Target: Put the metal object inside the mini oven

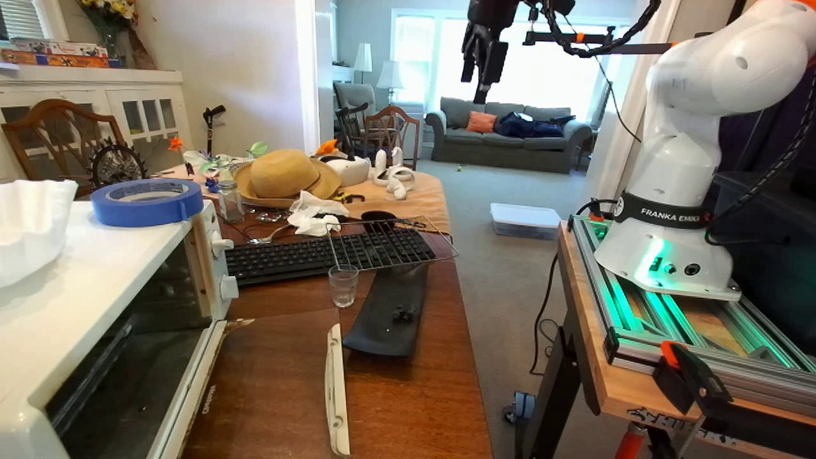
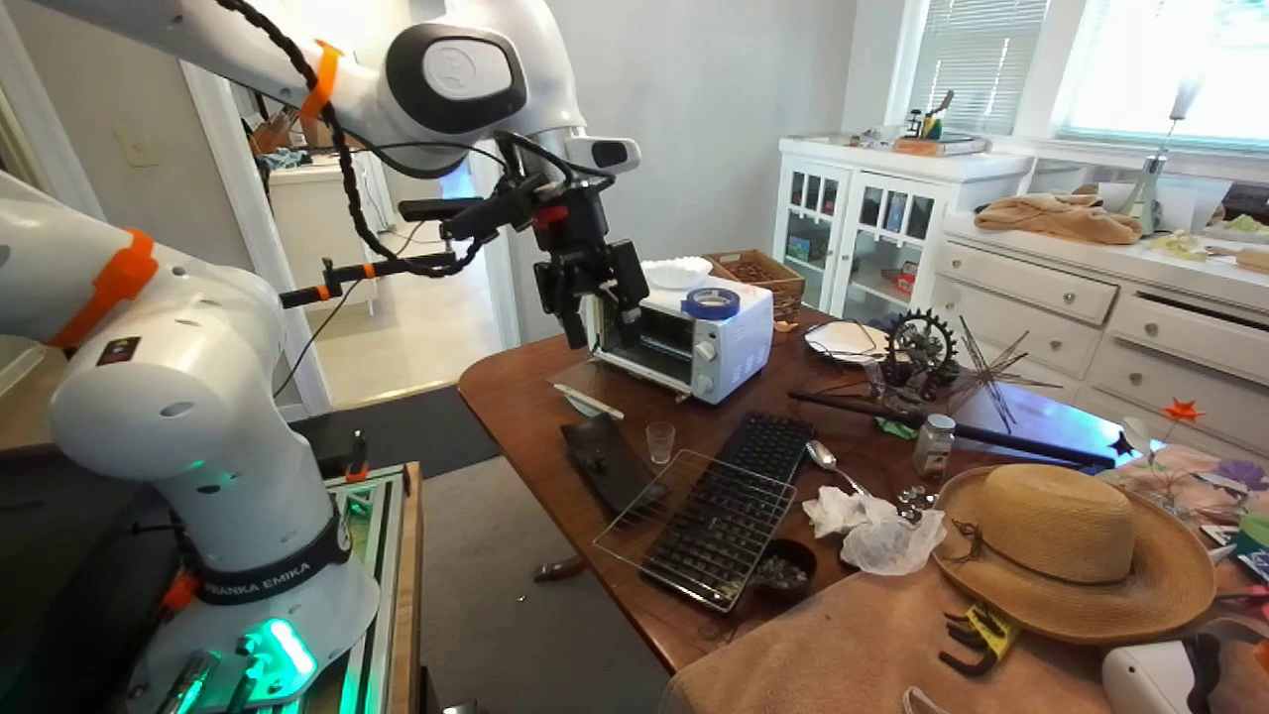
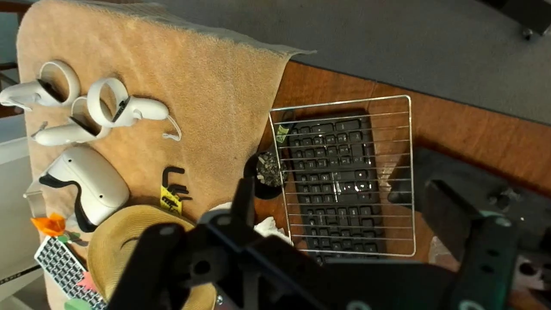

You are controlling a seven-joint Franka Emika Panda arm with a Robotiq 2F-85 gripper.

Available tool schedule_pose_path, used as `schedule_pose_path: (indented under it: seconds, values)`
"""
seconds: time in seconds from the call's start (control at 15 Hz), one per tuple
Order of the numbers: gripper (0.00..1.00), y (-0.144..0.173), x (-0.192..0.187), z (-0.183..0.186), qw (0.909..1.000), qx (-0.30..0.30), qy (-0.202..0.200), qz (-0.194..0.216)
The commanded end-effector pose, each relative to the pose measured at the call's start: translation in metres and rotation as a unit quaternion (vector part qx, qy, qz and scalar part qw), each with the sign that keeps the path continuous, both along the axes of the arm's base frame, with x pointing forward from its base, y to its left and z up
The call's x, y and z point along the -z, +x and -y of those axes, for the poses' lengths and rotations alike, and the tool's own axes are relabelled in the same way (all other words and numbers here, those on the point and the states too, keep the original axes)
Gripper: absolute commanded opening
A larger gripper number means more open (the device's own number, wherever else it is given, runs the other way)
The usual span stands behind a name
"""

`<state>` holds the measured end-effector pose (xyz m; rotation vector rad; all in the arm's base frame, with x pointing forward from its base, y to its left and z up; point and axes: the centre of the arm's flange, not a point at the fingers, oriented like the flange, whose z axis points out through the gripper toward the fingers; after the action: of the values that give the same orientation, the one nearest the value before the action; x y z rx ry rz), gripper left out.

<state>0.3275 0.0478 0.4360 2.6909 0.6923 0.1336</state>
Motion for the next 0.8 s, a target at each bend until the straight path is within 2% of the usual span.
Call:
schedule_pose_path:
  seconds: [0.0,0.13,0.4,0.47,0.73]
  values:
    - [1.0,0.004,0.065,-0.003,0.998,-0.048,-0.03,-0.028]
    - [1.0,0.01,0.087,-0.008,0.9959,-0.073,-0.031,-0.043]
    - [1.0,0.014,0.111,-0.027,0.9894,-0.126,0.01,-0.072]
    - [1.0,0.033,0.086,-0.028,0.9927,-0.103,-0.006,-0.061]
    - [1.0,0.036,0.088,-0.03,0.9925,-0.105,-0.005,-0.063]
